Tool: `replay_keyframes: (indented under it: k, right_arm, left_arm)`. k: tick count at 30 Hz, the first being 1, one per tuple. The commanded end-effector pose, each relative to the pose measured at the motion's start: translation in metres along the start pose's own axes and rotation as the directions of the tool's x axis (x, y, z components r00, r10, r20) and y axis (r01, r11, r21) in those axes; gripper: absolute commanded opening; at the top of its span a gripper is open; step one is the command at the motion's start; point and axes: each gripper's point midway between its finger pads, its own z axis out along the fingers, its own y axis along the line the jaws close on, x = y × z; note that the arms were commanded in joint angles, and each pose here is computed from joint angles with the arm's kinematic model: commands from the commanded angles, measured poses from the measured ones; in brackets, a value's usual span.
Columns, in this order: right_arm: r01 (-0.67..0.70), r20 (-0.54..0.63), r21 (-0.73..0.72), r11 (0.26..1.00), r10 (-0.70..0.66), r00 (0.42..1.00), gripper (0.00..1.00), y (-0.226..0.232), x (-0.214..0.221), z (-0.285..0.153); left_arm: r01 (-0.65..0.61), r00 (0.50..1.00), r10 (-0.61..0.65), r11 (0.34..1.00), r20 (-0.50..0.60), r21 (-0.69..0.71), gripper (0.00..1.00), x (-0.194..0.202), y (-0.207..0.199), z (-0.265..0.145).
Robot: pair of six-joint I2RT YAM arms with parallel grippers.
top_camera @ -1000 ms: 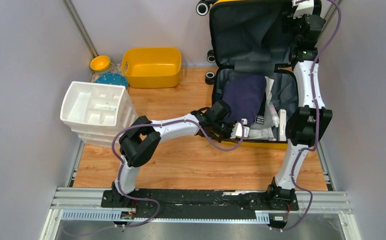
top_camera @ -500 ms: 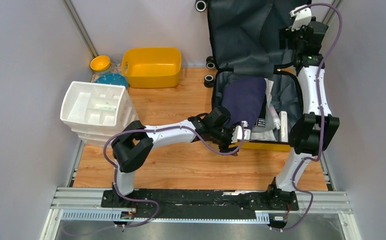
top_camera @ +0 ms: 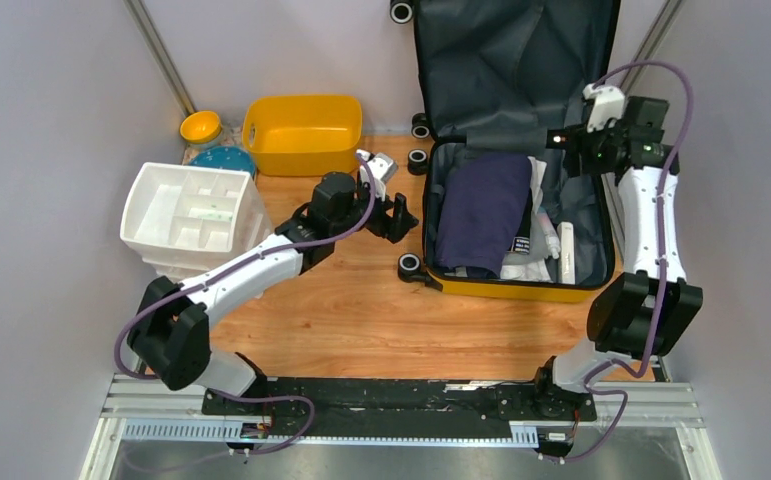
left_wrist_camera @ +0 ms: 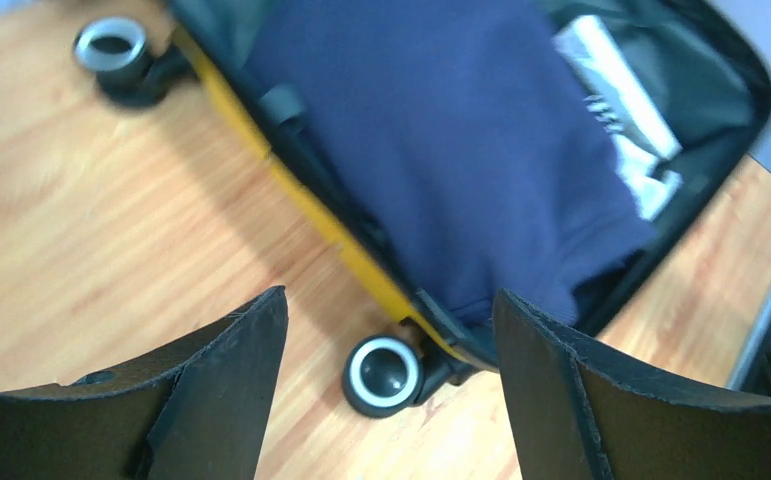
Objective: Open, take out, and arrange the luggage
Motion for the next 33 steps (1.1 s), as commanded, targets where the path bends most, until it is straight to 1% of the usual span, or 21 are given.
replay_keyframes:
  k: [1, 2, 3, 6, 7, 8, 11, 14, 16, 18, 19, 20, 22, 23, 24, 25, 26, 28, 29, 32, 33]
  right_arm:
    - [-0.046, -0.132, -0.030, 0.999, 0.042, 0.990, 0.63, 0.034, 0.044, 0.004]
    - [-0.052, -0.167, -0.005, 0.999, 0.050, 0.985, 0.61, 0.029, 0.054, 0.012]
    - [-0.040, -0.202, 0.052, 0.998, 0.050, 0.978, 0.60, 0.018, 0.063, 0.015]
    - [0.001, -0.297, 0.086, 0.996, 0.024, 0.955, 0.56, 0.003, 0.093, 0.032]
    - [0.008, -0.304, 0.090, 0.996, 0.020, 0.952, 0.54, -0.001, 0.097, 0.040]
    - [-0.003, -0.332, 0.092, 0.996, 0.033, 0.943, 0.50, -0.005, 0.109, 0.051]
    - [-0.013, -0.350, 0.109, 0.994, 0.050, 0.935, 0.44, -0.014, 0.119, 0.075]
    - [-0.023, -0.358, 0.107, 0.994, 0.061, 0.932, 0.42, -0.017, 0.121, 0.093]
    - [-0.013, -0.363, 0.125, 0.992, 0.058, 0.930, 0.41, -0.024, 0.122, 0.101]
    - [0.003, -0.397, 0.167, 0.986, 0.064, 0.916, 0.40, -0.038, 0.135, 0.108]
    - [0.003, -0.401, 0.181, 0.983, 0.071, 0.913, 0.40, -0.044, 0.138, 0.111]
    - [-0.001, -0.412, 0.206, 0.979, 0.088, 0.907, 0.40, -0.056, 0.144, 0.114]
    - [0.007, -0.421, 0.246, 0.969, 0.100, 0.902, 0.40, -0.072, 0.149, 0.114]
    - [0.005, -0.422, 0.270, 0.963, 0.114, 0.899, 0.40, -0.085, 0.152, 0.115]
    - [0.011, -0.426, 0.281, 0.960, 0.115, 0.897, 0.40, -0.091, 0.154, 0.114]
    - [0.005, -0.427, 0.287, 0.958, 0.123, 0.896, 0.39, -0.095, 0.156, 0.113]
    - [0.009, -0.429, 0.292, 0.956, 0.123, 0.895, 0.39, -0.098, 0.156, 0.113]
    - [0.029, -0.436, 0.299, 0.954, 0.109, 0.893, 0.39, -0.101, 0.158, 0.111]
    - [0.033, -0.439, 0.306, 0.952, 0.110, 0.892, 0.40, -0.102, 0.158, 0.109]
    - [0.052, -0.462, 0.330, 0.942, 0.114, 0.880, 0.40, -0.105, 0.164, 0.104]
    - [0.056, -0.473, 0.349, 0.935, 0.125, 0.872, 0.40, -0.107, 0.167, 0.101]
  left_arm:
    - [0.254, 0.965, -0.261, 0.943, -0.002, -0.216, 0.82, 0.027, 0.049, 0.010]
    - [0.292, 0.954, -0.300, 0.930, 0.000, -0.224, 0.83, 0.028, 0.051, 0.013]
    - [0.302, 0.951, -0.310, 0.927, 0.001, -0.223, 0.82, 0.029, 0.052, 0.017]
    - [0.336, 0.939, -0.343, 0.923, -0.004, -0.189, 0.81, 0.028, 0.050, 0.035]
    - [0.346, 0.935, -0.355, 0.918, -0.016, -0.193, 0.81, 0.033, 0.053, 0.045]
    - [0.363, 0.927, -0.374, 0.910, -0.020, -0.198, 0.81, 0.035, 0.054, 0.050]
    - [0.384, 0.918, -0.396, 0.907, -0.037, -0.174, 0.81, 0.044, 0.055, 0.070]
    - [0.425, 0.897, -0.437, 0.894, -0.067, -0.139, 0.81, 0.053, 0.051, 0.087]
    - [0.428, 0.896, -0.437, 0.897, -0.081, -0.112, 0.76, 0.061, 0.046, 0.094]
    - [0.420, 0.901, -0.426, 0.904, -0.081, -0.085, 0.69, 0.063, 0.041, 0.101]
    - [0.428, 0.896, -0.432, 0.902, -0.101, -0.059, 0.65, 0.070, 0.037, 0.108]
    - [0.429, 0.897, -0.430, 0.903, -0.102, -0.038, 0.57, 0.070, 0.035, 0.112]
    - [0.402, 0.909, -0.401, 0.916, -0.114, -0.022, 0.49, 0.077, 0.033, 0.123]
    - [0.380, 0.921, -0.379, 0.925, -0.089, -0.004, 0.40, 0.072, 0.033, 0.128]
    - [0.367, 0.927, -0.364, 0.930, -0.092, 0.012, 0.35, 0.072, 0.028, 0.132]
    - [0.351, 0.933, -0.347, 0.936, -0.093, 0.025, 0.31, 0.070, 0.028, 0.142]
    - [0.347, 0.935, -0.342, 0.937, -0.096, 0.034, 0.24, 0.070, 0.026, 0.146]
    - [0.339, 0.938, -0.333, 0.939, -0.092, 0.058, 0.15, 0.068, 0.021, 0.159]
    - [0.335, 0.940, -0.329, 0.940, -0.088, 0.064, 0.08, 0.067, 0.019, 0.163]
    - [0.308, 0.950, -0.301, 0.947, -0.088, 0.093, 0.00, 0.066, 0.008, 0.177]
    - [0.306, 0.950, -0.298, 0.947, -0.087, 0.097, 0.00, 0.065, 0.006, 0.179]
